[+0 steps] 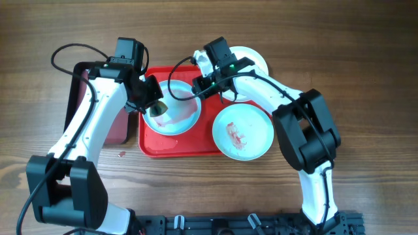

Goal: Clean dirty plates on tray and stack at the side

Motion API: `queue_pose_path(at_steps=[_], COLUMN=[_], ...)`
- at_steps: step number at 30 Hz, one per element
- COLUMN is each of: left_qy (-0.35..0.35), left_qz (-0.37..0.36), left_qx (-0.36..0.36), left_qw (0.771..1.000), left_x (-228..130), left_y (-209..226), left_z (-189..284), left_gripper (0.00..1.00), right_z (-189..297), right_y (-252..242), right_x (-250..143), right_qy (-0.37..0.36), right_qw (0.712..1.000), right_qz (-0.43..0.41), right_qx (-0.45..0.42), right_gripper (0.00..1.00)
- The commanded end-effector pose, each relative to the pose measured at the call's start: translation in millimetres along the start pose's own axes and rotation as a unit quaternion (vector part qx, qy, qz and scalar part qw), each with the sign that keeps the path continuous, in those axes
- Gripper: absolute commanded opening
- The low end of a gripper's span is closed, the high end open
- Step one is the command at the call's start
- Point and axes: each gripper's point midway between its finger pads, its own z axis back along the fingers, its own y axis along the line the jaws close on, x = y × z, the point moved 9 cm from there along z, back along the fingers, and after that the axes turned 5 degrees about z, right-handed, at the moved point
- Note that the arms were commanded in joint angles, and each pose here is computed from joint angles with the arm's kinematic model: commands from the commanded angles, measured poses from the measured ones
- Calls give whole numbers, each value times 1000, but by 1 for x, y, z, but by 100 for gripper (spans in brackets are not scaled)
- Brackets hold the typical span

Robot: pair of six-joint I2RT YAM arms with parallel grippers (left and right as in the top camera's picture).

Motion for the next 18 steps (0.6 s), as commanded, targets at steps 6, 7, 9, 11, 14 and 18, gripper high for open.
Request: queue_pose_path(at_steps=[6,7,9,11,14,18], left_qy=[10,10,10,10,9,5], left_qz=[50,51,51,50,50,50], left_qx=[-1,-1,-1,-1,-1,-4], left_qw=[999,999,999,999,999,999], left_x=[5,6,6,6,6,7], left_y=[11,11,11,11,11,10], left_z=[-4,-4,-4,-4,-4,-4], left_gripper=[4,4,4,4,4,4], right_z=[-23,-22,-22,-21,-20,-17], right_y=[21,19,18,13,12,6], right_x=[3,3,3,0,-6,-19], right_qy=[0,-2,-3,1,14,43], right_qw=[996,995,994,991,987,973], right_qz=[36,24,11,-28,-70,-167], right_qx=[-85,-100,-108,-133,-141,-152], right_gripper=[25,22,15,4,4,4])
